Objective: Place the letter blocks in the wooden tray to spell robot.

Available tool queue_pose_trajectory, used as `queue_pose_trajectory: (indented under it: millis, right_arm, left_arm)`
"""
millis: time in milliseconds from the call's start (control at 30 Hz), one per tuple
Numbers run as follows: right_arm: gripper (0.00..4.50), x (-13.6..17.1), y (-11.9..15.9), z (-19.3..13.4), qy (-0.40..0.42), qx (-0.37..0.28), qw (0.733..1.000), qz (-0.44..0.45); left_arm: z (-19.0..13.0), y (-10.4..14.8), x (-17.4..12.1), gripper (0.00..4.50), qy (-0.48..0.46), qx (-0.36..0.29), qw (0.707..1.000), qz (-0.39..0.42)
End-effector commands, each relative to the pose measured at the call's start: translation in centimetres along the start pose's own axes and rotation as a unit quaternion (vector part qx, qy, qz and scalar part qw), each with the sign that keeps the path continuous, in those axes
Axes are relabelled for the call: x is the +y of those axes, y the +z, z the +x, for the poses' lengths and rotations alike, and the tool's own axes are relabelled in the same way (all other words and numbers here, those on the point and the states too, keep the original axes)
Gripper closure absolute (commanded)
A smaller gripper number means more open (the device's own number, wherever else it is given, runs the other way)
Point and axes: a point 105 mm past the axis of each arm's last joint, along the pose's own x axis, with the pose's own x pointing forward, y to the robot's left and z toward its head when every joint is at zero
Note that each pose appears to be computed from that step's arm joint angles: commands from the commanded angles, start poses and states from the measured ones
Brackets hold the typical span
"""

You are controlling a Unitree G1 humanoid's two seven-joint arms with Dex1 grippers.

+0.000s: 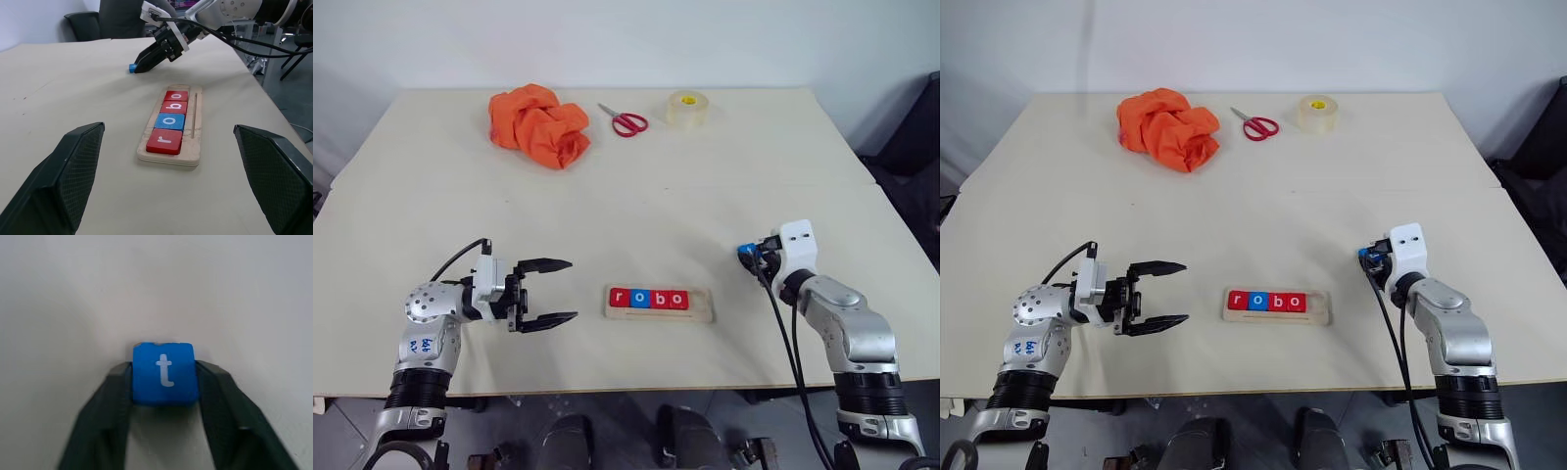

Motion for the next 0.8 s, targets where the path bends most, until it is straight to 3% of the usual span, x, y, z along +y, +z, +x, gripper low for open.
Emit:
queue_pose_trajectory:
  millis: [33, 167, 400, 800]
  right_arm:
    - [3.03, -0.4, 2.7, -1.4, -0.042, -0.056, 0.998, -0.002]
    - [3.03, 0.8, 3.6, -3.5, -0.049, -0.077, 0.996, 0.014]
    - [3.03, 4.7, 1.5, -7.4, -0.041, -0.035, 0.997, 0.063]
    - [3.03, 5.7, -1.2, -7.9, -0.059, 0.022, 0.992, 0.109]
  left_arm:
    - [-0.2, 0.5, 0.1, 0.0, -0.001, -0.006, 1.0, 0.009]
    - [-0.2, 0.5, 0.2, 0.0, -0.005, -0.005, 1.0, 0.007]
    - [-0.2, 0.4, 0.3, 0.0, -0.015, -0.004, 1.0, 0.001]
    - [-0.1, 0.4, 0.3, 0.0, -0.021, -0.004, 1.0, -0.001]
